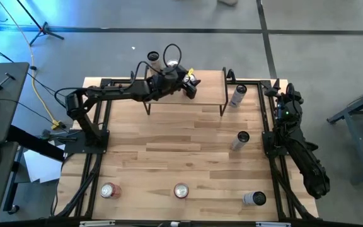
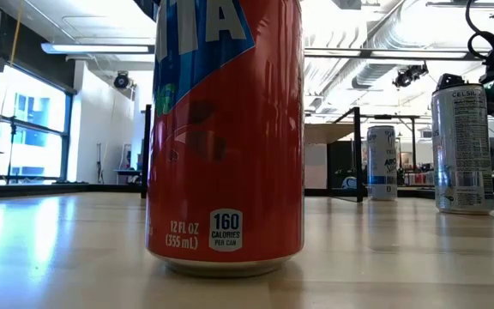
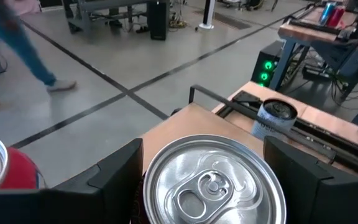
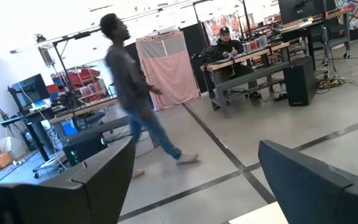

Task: Place canned beverage on shelf
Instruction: Put the red and white soda can on the shelf

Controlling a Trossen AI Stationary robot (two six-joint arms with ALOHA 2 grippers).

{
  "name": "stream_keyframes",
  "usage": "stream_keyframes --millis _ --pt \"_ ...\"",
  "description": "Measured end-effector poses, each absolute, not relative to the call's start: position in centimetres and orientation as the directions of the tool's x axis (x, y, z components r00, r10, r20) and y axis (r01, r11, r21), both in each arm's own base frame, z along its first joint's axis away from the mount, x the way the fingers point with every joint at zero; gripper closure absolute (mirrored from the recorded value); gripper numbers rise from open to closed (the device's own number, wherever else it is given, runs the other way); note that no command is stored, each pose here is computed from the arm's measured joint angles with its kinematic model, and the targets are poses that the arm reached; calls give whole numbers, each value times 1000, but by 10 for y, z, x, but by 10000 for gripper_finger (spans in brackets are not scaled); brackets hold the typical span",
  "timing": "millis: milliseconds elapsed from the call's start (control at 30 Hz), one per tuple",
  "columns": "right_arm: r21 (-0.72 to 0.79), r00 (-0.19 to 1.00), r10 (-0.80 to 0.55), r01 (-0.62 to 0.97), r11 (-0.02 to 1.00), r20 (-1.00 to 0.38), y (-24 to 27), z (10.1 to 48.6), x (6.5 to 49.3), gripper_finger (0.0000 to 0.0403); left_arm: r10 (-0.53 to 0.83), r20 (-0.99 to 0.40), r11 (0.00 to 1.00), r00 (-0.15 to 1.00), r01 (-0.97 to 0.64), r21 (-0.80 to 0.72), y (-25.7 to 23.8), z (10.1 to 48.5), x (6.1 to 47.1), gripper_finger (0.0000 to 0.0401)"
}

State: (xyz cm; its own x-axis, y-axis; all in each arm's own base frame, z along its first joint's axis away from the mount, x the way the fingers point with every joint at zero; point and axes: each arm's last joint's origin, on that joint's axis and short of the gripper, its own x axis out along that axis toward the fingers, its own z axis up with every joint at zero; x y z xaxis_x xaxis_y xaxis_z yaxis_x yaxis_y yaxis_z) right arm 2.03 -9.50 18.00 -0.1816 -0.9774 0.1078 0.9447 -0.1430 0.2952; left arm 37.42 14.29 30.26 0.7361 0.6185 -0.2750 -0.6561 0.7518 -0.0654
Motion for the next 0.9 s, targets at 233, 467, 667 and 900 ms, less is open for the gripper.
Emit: stream_keyframes --millis 233,467,667,900 --pt "295 -182 -977 945 -143 108 -95 180 20 75 618 -294 748 729 -661 -67 143 301 374 109" --pt "295 -182 -977 945 -143 108 -95 180 20 75 620 -286 747 730 -662 -71 143 303 373 53" --pt "295 -182 -977 945 -143 108 -95 180 20 75 609 -294 755 737 -652 -72 134 302 376 8" --pt "295 -182 -977 945 -143 108 -95 180 20 75 642 -322 727 695 -686 -31 113 303 376 2"
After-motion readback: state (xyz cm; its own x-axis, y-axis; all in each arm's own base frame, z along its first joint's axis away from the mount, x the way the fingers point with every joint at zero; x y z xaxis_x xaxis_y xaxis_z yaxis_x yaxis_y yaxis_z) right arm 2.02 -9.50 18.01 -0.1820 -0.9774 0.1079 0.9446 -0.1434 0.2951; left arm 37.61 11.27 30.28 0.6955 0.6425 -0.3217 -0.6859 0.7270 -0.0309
